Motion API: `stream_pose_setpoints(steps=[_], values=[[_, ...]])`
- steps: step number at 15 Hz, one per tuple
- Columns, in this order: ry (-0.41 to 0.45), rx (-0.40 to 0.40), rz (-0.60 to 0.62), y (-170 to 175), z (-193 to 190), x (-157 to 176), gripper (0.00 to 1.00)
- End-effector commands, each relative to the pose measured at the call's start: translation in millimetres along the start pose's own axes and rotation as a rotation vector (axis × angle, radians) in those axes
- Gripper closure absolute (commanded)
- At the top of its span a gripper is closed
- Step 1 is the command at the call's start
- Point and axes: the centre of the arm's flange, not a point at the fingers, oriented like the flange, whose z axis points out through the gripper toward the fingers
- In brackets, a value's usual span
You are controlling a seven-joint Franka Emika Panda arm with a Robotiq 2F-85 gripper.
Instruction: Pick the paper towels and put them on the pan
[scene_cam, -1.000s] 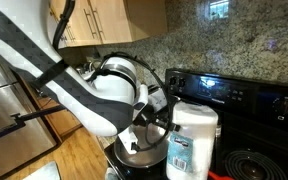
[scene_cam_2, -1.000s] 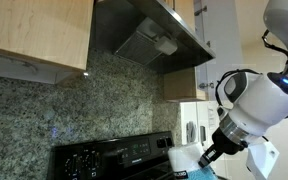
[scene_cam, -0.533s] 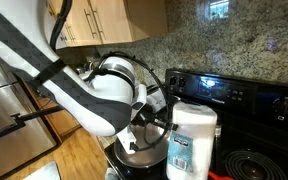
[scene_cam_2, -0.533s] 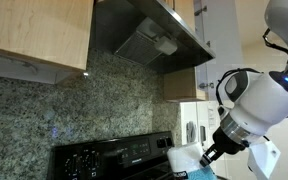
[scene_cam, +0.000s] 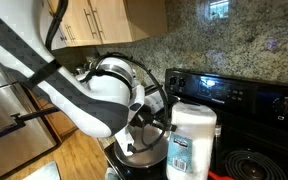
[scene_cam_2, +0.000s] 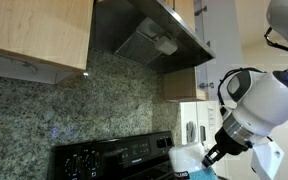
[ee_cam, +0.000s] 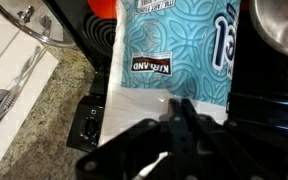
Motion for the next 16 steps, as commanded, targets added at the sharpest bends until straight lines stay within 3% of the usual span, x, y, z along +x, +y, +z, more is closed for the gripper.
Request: stream_pose_setpoints(steps=[1,8,16], values=[[0.044,-0.027,-0.008,-0.3,-31.9,-13.3,0.99],[0.11,-0.059,-0.043,-6.7,-80.0,-33.8,0.99],[0.199,-0.082,-0.006,6.0,-130.3,-29.0,0.99]])
